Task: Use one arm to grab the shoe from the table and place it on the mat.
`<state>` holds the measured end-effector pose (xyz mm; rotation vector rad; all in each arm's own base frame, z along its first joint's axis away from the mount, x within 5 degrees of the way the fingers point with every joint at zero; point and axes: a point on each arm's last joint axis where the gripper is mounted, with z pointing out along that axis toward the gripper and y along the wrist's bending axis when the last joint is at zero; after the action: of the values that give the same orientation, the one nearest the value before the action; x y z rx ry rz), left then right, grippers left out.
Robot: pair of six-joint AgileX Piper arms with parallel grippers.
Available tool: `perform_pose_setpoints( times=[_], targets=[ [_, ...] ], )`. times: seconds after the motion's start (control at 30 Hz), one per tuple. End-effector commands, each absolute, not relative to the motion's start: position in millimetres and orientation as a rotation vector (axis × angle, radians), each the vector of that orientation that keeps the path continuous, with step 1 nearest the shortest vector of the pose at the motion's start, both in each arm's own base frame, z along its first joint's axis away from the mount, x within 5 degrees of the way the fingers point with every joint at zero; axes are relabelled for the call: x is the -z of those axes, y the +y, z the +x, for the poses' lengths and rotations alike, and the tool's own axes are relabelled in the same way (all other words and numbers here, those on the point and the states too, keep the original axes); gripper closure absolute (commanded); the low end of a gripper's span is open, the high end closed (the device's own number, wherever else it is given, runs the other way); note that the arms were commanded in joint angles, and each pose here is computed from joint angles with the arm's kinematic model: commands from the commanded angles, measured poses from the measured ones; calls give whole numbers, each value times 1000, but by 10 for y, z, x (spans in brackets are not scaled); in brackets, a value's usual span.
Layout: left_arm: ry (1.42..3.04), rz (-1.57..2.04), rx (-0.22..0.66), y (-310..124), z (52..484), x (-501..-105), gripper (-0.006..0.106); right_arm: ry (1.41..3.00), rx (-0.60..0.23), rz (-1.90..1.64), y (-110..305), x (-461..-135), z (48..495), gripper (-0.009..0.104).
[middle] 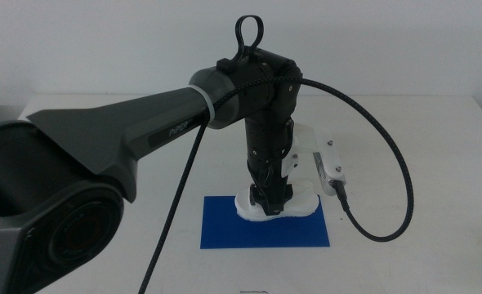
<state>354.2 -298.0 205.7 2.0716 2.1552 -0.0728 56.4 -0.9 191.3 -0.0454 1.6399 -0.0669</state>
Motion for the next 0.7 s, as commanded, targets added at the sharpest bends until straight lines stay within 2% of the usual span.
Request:
perform_pose_setpoints(
  times=[0.0, 0.27, 0.53, 0.67],
  targets=[
    [2151, 2091, 88, -2935, 3454, -2390, 96, 1526, 80, -54, -8, -2056, 543, 1],
    [2154, 2099, 10, -2874, 3504, -2380, 96, 1526, 80, -54, -8, -2056, 543, 1],
    [2205, 2056, 20, -2839, 3521, -2361, 96, 1526, 80, -54, -8, -2056, 543, 1],
    [2237, 2075, 63, -2812, 3462, -2281, 100, 1526, 80, -54, -8, -2056, 543, 1]
  ],
)
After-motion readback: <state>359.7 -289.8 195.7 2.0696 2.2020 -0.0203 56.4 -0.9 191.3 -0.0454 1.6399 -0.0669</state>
